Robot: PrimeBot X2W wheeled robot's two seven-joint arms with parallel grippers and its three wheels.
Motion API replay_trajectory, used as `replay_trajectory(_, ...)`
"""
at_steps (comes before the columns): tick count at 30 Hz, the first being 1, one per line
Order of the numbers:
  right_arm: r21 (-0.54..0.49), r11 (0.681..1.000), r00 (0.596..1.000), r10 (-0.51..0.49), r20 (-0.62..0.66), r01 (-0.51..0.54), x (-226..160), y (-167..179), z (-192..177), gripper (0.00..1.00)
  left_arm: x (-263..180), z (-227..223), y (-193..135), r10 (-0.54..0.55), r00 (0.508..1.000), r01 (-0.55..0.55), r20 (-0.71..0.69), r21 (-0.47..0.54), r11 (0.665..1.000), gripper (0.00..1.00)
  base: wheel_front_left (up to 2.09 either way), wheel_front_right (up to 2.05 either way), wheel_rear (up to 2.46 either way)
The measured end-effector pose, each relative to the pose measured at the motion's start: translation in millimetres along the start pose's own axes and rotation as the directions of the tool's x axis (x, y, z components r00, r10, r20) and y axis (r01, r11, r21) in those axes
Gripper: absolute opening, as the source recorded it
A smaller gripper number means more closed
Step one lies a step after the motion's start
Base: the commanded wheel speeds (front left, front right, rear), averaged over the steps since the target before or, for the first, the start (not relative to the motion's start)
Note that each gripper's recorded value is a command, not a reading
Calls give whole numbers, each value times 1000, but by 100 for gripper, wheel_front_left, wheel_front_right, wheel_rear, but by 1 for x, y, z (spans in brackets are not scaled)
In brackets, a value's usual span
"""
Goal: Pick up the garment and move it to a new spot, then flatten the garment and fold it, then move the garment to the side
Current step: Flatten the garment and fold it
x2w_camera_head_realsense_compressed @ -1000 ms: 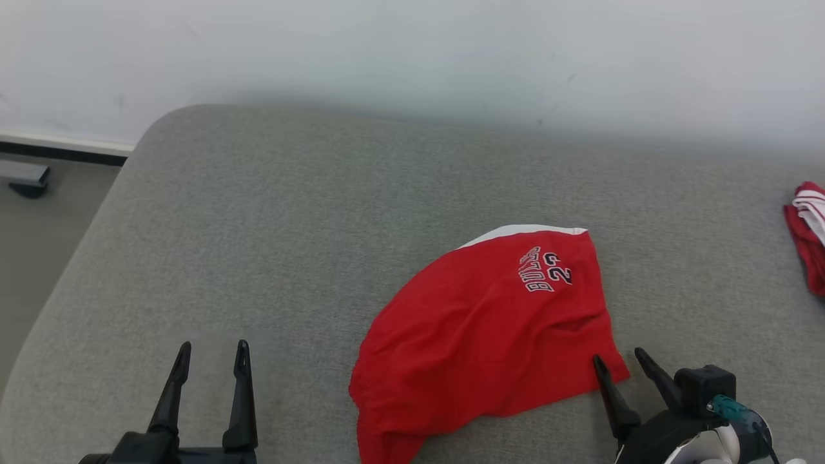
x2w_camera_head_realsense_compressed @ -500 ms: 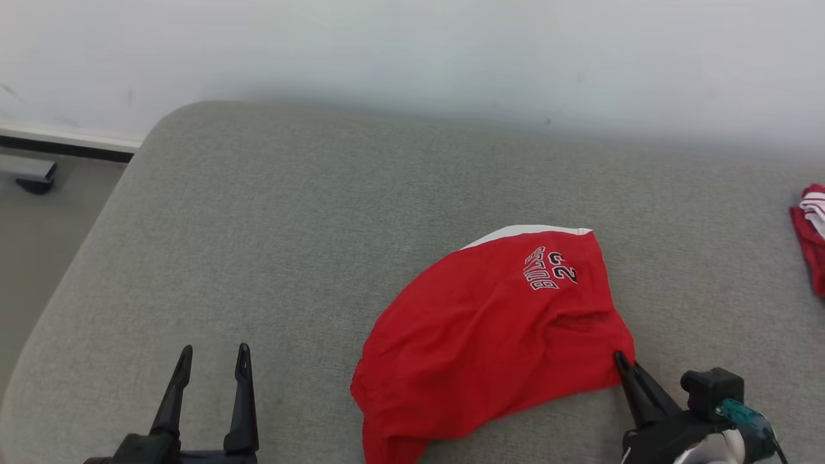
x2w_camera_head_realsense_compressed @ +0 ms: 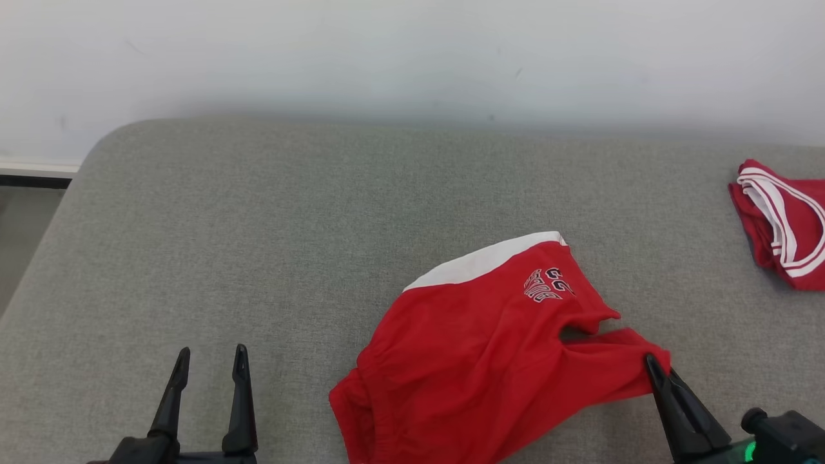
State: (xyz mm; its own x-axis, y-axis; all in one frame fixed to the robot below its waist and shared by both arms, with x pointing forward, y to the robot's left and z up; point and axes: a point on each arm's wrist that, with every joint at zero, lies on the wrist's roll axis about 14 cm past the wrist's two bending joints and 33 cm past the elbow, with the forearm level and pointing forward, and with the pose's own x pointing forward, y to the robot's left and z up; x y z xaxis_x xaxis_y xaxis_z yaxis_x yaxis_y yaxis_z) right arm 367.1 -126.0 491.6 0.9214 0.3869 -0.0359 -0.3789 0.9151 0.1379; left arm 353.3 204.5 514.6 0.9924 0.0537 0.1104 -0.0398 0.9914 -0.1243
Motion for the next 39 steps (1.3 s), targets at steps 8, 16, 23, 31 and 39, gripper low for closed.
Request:
replay_trajectory(8,-27,1000,1000,-1,27,2,-6,7,27,0,3,-4,-4,-2,1000,1,-12,-7,1000,100,0,0,0)
replay_trajectory(16,-71,995,997,71,16,-69,21,18,30,0,-3,-2,4,27,1000,-27,-7,-2,1000,100,0,0,0)
replay_trajectory(23,-122,986,993,116,8,-114,66,18,29,0,-7,-1,14,56,998,-56,-8,1,998,100,0,0,0)
replay_trajectory(31,-123,983,989,128,-72,-137,123,21,5,0,-10,-2,21,83,996,-83,-15,1,997,100,0,0,0)
replay_trajectory(39,-100,987,975,106,-197,-127,158,24,-35,0,-12,-1,23,93,996,-93,-17,-8,996,100,0,0,0)
